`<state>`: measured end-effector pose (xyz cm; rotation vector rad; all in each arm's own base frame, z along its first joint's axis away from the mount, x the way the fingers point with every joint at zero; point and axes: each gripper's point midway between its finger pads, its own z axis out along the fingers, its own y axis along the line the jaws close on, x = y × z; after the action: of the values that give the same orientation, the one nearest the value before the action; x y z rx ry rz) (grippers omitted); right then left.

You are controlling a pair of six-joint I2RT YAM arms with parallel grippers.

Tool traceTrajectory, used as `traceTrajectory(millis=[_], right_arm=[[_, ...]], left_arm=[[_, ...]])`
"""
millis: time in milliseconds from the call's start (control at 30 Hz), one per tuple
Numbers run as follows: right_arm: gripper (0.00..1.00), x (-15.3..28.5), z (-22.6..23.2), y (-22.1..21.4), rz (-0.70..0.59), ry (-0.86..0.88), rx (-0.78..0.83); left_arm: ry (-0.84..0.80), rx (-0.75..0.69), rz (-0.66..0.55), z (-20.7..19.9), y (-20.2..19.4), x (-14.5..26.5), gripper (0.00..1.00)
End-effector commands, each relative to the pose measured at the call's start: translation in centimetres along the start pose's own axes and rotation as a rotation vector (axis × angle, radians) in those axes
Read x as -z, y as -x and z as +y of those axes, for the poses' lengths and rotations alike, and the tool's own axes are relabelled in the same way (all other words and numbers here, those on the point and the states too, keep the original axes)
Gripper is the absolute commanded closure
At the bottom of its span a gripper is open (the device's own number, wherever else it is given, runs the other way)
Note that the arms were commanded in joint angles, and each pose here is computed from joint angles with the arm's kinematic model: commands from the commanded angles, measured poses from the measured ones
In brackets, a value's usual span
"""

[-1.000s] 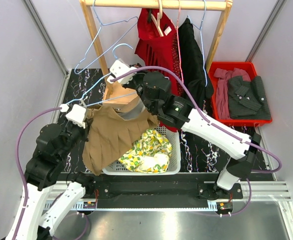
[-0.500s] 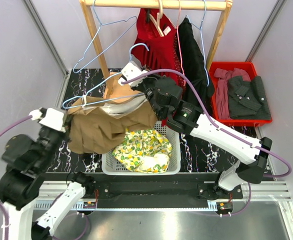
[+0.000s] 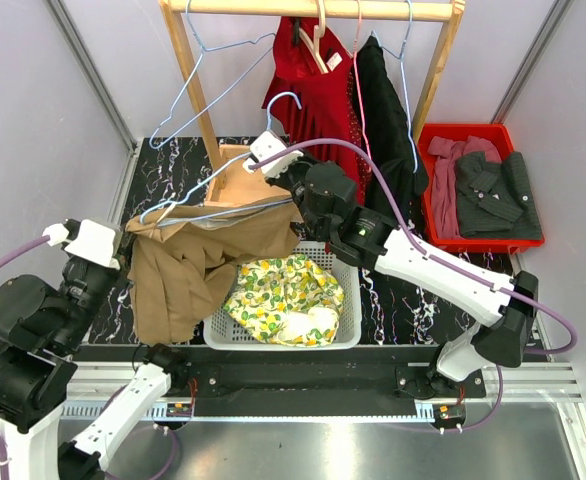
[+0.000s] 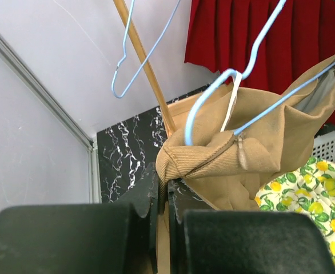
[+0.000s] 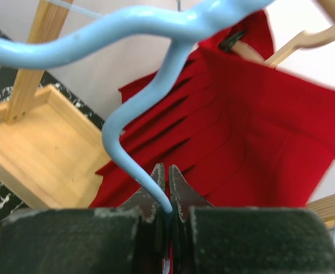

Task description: Remove the skirt from the hanger

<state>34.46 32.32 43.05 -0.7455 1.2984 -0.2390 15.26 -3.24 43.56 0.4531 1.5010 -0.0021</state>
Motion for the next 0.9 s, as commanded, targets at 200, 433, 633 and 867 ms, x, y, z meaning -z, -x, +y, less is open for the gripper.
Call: traceTrajectory(millis=[200,433,633,867], right_arm=[[1.0,0.0,5.0,-2.6,0.082,0.124,0.078],[1.0,0.5,13.0,-0.8,0.06,0.244,0.12],[1.0,1.7,11.4,-2.9,0.101,0.194,0.162],[1.0,3.2,3.5,-4.2,0.125,0.037,0.102]], left_arm=[[0.015,0.032,-0.183,0.7,5.1,0.0,0.98],[-0.08,0.079,-0.168,-1.2,4.8,-1.4,0.97],[-0.082,0.071,-0.159,-1.4,4.2,-1.5,0.96],[-0.066,0.073,-0.163,-1.1,4.2,-1.1,0.94]])
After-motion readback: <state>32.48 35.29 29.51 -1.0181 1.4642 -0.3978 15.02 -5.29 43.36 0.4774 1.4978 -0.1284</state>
